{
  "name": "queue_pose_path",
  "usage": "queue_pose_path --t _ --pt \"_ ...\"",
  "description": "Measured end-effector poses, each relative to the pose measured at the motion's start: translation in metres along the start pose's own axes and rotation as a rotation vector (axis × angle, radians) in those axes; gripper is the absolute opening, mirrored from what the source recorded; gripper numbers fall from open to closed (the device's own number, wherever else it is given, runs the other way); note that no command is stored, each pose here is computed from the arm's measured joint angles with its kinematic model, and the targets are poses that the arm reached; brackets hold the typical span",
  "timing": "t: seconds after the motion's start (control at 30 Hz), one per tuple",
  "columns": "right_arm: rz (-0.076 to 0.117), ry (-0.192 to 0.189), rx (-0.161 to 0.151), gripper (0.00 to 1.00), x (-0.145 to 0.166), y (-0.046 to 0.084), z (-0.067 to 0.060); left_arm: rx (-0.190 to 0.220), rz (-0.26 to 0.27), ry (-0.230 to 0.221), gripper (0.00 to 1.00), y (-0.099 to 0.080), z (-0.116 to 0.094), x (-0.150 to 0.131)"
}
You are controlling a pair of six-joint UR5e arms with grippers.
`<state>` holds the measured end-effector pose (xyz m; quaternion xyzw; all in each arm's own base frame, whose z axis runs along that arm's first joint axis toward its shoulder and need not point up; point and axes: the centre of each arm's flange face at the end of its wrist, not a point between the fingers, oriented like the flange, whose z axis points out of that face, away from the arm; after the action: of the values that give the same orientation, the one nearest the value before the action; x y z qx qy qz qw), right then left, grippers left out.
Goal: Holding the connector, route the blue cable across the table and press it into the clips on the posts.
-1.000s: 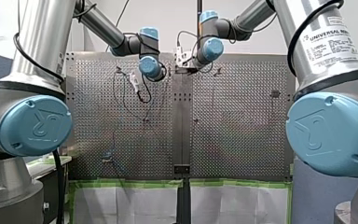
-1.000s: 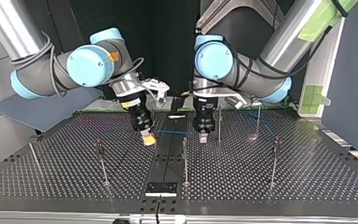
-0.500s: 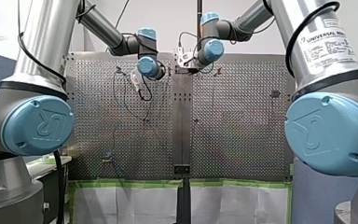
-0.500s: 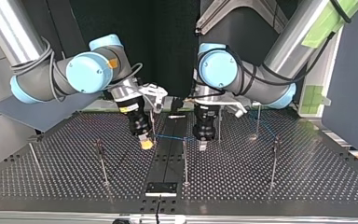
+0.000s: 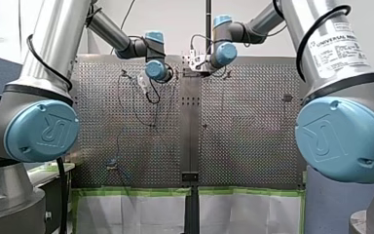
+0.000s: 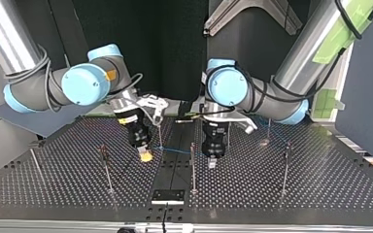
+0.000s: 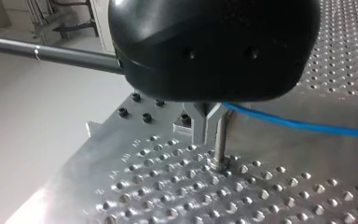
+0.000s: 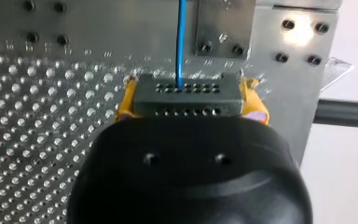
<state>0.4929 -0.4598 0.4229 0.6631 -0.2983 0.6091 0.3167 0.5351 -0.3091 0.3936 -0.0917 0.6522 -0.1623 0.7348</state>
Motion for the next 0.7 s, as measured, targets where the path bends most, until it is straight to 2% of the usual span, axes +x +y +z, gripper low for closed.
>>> queue_pose_path --t 0.2,0.43,0.57,0.7 --pt "0.002 -0.013 -0.004 0.00 -0.013 0.009 0.011 0.004 -0.001 0.007 0.00 0.009 0.014 0.020" --pt "0.003 -0.002 -0.004 0.00 -0.016 0.021 0.024 0.021 -0.020 -0.012 0.00 0.013 0.032 0.021" --pt "-0.002 0.009 0.008 0.00 -0.019 0.022 0.034 0.018 -0.019 0.002 0.00 0.015 0.041 0.031" --pt "-0.008 0.018 0.024 0.00 -0.024 0.023 0.044 0.007 -0.019 -0.004 0.00 0.018 0.046 0.034"
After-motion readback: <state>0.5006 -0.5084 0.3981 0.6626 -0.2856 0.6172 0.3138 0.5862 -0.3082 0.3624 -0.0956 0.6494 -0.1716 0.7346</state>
